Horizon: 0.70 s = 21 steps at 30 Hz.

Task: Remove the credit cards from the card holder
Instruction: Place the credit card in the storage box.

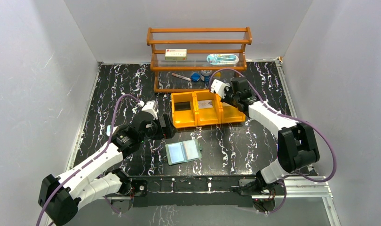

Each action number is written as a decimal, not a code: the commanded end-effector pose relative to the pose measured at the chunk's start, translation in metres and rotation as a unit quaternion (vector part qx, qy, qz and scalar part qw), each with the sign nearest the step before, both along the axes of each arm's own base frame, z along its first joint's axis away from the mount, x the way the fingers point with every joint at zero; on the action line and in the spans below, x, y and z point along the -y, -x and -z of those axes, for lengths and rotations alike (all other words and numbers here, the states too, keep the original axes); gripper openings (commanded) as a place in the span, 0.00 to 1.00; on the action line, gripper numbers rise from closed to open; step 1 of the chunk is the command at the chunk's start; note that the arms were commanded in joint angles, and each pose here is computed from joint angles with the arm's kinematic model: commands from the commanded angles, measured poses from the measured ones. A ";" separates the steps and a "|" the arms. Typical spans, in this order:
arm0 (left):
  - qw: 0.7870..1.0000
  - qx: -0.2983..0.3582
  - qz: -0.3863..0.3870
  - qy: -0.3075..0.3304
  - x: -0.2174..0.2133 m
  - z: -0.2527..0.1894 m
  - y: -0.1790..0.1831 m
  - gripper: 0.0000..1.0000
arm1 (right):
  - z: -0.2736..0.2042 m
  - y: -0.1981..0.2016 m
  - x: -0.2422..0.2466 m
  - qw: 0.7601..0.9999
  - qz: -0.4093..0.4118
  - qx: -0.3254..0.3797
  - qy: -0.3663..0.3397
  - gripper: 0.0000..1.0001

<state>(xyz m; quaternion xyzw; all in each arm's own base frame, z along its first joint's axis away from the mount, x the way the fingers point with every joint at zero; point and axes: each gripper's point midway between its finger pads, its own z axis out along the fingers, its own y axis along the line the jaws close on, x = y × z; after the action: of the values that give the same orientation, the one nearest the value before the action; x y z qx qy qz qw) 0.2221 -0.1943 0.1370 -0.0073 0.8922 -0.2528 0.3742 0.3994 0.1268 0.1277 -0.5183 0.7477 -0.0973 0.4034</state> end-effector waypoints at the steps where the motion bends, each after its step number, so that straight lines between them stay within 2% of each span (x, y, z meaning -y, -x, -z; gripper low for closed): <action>1: 1.000 0.013 -0.006 -0.005 -0.005 -0.011 -0.003 0.98 | -0.016 -0.026 -0.013 0.998 -0.045 0.040 0.009 0.00; 10: 1.000 0.012 -0.007 -0.005 -0.006 -0.009 -0.002 0.98 | 0.010 -0.032 -0.021 0.995 -0.089 0.031 0.038 0.04; 18: 1.000 0.014 -0.007 -0.012 -0.008 -0.013 -0.002 0.98 | 0.025 -0.060 -0.023 0.990 -0.104 0.070 0.064 0.05; 21: 1.000 0.014 -0.011 -0.012 -0.010 -0.014 -0.001 0.98 | 0.044 -0.061 -0.024 0.989 -0.116 0.052 0.072 0.06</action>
<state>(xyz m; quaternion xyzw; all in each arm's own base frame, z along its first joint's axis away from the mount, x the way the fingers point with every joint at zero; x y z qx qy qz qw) 0.2185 -0.1890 0.1313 -0.0047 0.8990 -0.2392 0.3667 0.4371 0.1429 0.0723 -0.6128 0.6835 -0.1144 0.3798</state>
